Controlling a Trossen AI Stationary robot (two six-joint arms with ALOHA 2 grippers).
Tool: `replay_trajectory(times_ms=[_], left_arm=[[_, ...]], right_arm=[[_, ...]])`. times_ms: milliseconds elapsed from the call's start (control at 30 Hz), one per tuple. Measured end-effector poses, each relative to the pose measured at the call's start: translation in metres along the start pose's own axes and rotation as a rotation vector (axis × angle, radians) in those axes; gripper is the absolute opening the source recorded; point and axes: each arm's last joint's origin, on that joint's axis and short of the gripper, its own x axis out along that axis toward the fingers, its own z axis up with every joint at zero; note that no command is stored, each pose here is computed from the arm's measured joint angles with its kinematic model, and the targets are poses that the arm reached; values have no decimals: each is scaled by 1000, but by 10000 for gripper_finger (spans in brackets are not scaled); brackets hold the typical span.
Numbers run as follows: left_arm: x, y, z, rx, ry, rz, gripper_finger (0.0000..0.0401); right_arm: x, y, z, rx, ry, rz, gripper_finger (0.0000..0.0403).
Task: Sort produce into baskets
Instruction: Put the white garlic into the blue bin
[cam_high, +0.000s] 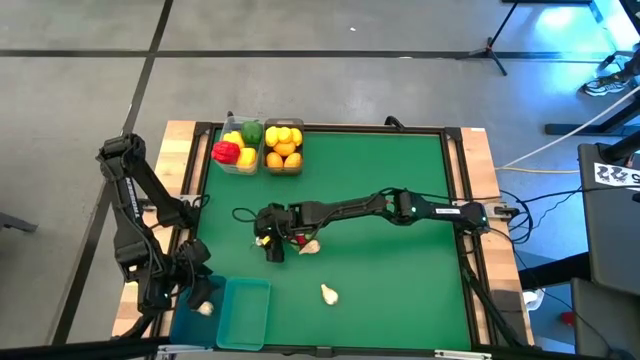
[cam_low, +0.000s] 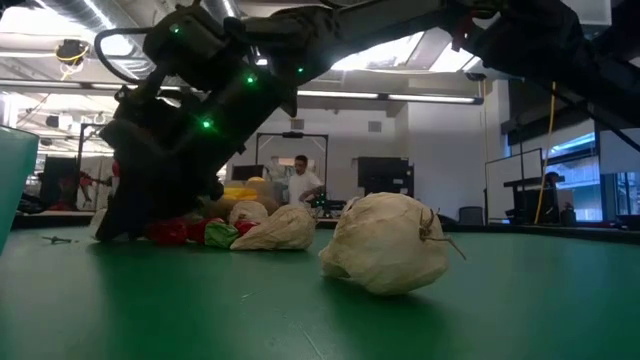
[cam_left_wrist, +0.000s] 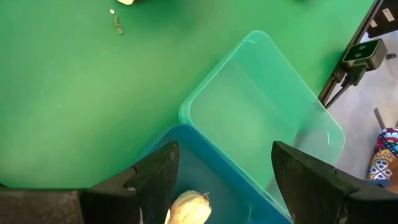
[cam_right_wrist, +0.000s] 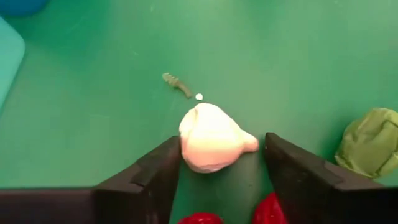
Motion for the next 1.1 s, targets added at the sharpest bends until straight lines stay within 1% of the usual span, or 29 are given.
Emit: replay_trajectory(times_ms=[233, 367, 467, 600, 700, 767, 867, 933, 1033, 1100], left_arm=[[0, 1, 0, 4, -3, 9, 249], [0, 1, 1, 4, -26, 1, 249], [0, 0, 4, 5, -120, -32, 249], [-2, -1, 9, 12, -314, -90, 249], [-4, 1, 15, -34, -478, -135, 249], [-5, 4, 18, -67, -552, -152, 249], [-7, 9, 21, -125, -603, -159, 249], [-7, 10, 23, -174, -634, -183, 249], [-5, 7, 28, -238, -650, -199, 249], [-2, 4, 32, -275, -684, -215, 249]], right_arm=[[0, -1, 0, 1, 3, -4, 136], [-4, 0, 2, 2, 3, 4, 110], [-11, 3, 7, 0, -6, 27, 106], [-34, 6, 28, -6, -68, 43, 109], [-53, 8, 43, -16, -126, 44, 111], [-64, 9, 50, -28, -150, 42, 112], [-83, 10, 61, -45, -194, 24, 112], [-95, 10, 68, -55, -223, 11, 112], [-108, 11, 75, -71, -249, -9, 112], [-117, 12, 79, -77, -268, -18, 112]])
